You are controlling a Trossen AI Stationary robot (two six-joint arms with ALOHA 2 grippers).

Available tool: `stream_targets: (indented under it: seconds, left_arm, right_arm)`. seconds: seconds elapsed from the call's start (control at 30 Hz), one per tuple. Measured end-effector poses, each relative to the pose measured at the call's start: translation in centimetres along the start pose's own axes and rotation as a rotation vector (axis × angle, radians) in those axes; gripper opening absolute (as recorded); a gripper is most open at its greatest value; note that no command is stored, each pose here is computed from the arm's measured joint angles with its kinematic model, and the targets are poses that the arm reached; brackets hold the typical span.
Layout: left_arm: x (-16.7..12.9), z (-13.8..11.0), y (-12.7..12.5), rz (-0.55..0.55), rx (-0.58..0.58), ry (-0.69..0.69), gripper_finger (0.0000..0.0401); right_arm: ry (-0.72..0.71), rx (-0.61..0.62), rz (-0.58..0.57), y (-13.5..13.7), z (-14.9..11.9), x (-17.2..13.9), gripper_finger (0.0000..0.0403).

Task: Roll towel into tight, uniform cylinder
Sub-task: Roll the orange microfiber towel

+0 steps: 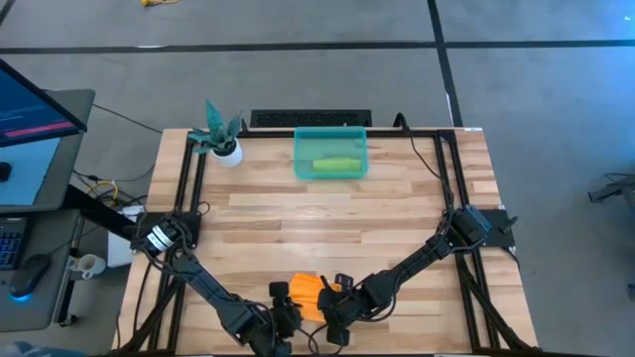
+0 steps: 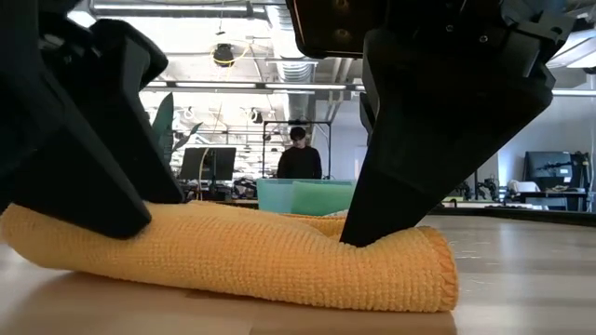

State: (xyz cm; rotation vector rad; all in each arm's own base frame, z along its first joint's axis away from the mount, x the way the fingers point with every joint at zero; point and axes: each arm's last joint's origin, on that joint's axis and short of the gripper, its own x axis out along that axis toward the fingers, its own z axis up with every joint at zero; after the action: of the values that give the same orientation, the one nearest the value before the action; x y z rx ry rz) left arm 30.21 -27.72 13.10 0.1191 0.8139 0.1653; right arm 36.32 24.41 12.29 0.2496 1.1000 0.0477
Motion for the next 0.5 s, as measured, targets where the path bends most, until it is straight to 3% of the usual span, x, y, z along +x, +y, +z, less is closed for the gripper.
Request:
stream_targets:
  seconds: [0.5]
  left_arm:
    - [1.0,0.2,1.3,0.005,-0.017,0.076,0.0062]
  right_arm:
    - [0.011,-0.002,0.012,0.1,-0.1,0.0,0.0007]
